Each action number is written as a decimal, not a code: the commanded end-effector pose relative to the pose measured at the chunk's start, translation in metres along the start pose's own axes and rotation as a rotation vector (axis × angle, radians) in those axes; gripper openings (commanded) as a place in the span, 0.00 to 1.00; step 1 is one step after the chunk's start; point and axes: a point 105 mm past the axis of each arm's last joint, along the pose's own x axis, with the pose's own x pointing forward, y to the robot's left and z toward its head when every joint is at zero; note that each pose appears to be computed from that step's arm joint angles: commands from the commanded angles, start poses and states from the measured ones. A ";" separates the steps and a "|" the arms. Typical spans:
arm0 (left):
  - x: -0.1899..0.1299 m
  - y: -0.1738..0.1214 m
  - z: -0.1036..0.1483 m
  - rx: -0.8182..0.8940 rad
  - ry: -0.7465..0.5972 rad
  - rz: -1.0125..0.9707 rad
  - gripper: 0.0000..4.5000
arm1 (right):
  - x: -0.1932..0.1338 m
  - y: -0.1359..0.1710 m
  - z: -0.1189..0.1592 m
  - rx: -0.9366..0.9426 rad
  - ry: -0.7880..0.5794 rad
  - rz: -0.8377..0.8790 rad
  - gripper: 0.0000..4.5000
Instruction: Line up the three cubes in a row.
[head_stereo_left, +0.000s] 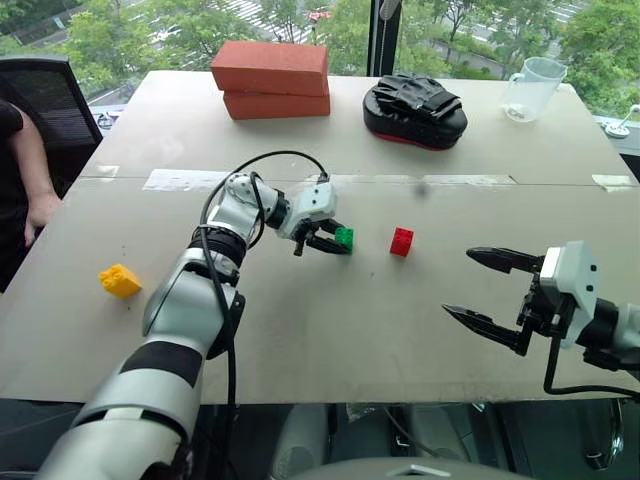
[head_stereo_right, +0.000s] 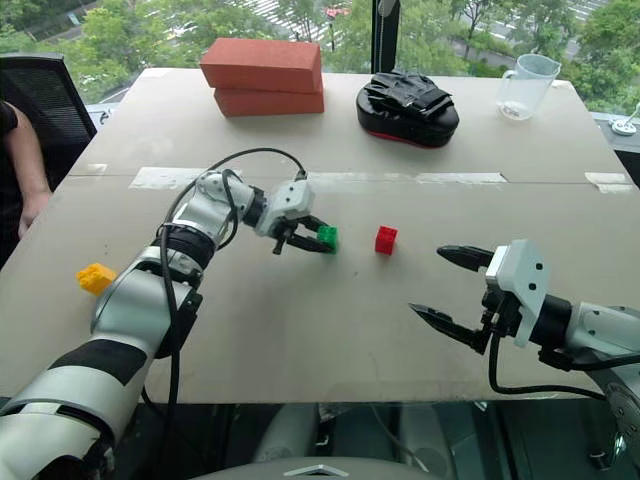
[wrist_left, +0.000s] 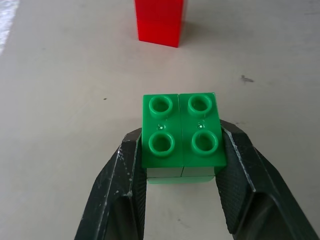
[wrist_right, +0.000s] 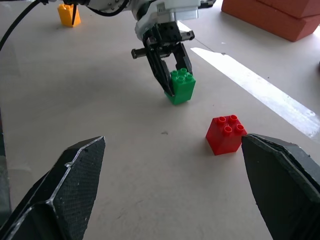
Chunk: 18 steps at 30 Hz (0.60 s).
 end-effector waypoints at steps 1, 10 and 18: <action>-0.006 0.010 0.011 0.034 -0.009 0.047 0.28 | -0.003 0.001 0.012 -0.050 -0.018 -0.014 1.00; -0.003 0.010 0.008 0.026 -0.002 0.051 0.28 | -0.002 0.001 0.010 -0.048 -0.012 -0.008 1.00; -0.005 0.008 0.012 0.005 -0.043 0.027 0.60 | -0.004 0.000 0.006 -0.046 0.004 0.000 1.00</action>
